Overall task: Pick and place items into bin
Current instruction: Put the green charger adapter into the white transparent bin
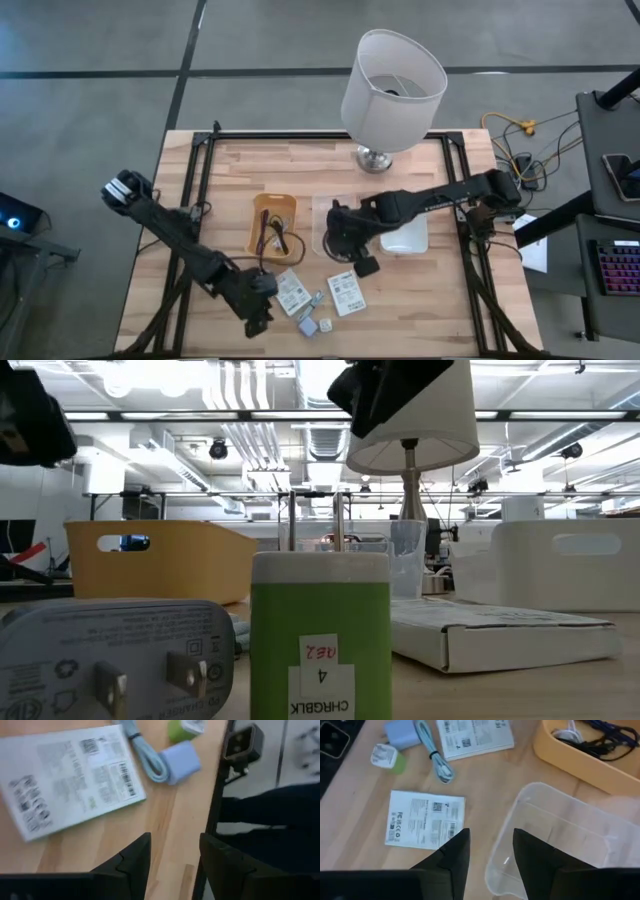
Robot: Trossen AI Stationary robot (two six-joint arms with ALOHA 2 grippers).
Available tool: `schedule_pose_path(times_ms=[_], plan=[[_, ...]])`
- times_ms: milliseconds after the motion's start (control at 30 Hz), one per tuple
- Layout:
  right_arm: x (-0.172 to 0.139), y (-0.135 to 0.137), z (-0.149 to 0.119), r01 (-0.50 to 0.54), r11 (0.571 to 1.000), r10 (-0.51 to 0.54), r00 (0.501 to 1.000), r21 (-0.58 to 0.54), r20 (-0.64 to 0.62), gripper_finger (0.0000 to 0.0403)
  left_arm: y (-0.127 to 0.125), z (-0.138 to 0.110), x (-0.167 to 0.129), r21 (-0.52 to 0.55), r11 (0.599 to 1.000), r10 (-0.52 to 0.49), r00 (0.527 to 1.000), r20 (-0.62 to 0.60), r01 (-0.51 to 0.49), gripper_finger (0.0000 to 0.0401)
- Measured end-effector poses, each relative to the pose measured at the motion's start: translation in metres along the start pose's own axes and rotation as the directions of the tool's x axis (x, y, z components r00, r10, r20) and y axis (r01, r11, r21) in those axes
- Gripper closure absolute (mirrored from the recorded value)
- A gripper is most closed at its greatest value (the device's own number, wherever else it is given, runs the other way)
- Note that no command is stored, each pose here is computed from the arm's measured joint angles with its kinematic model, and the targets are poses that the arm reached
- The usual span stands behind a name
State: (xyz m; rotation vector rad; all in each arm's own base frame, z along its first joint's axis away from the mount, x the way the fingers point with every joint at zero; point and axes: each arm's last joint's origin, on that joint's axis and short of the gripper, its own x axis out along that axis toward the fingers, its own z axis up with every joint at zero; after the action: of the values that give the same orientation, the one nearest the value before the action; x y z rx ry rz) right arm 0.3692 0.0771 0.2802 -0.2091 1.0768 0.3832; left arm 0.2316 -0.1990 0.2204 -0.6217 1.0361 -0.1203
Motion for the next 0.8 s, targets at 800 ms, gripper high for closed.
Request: schedule_pose_path(times_ms=[800], plan=[[0.093, 0.126, 0.017, 0.023, 0.925, -0.036, 0.999, 0.379, 0.028, 0.0118, -0.016, -0.047, -0.004, 0.215, 0.974, 0.052, 0.996, 0.074, -0.067, 0.0249]])
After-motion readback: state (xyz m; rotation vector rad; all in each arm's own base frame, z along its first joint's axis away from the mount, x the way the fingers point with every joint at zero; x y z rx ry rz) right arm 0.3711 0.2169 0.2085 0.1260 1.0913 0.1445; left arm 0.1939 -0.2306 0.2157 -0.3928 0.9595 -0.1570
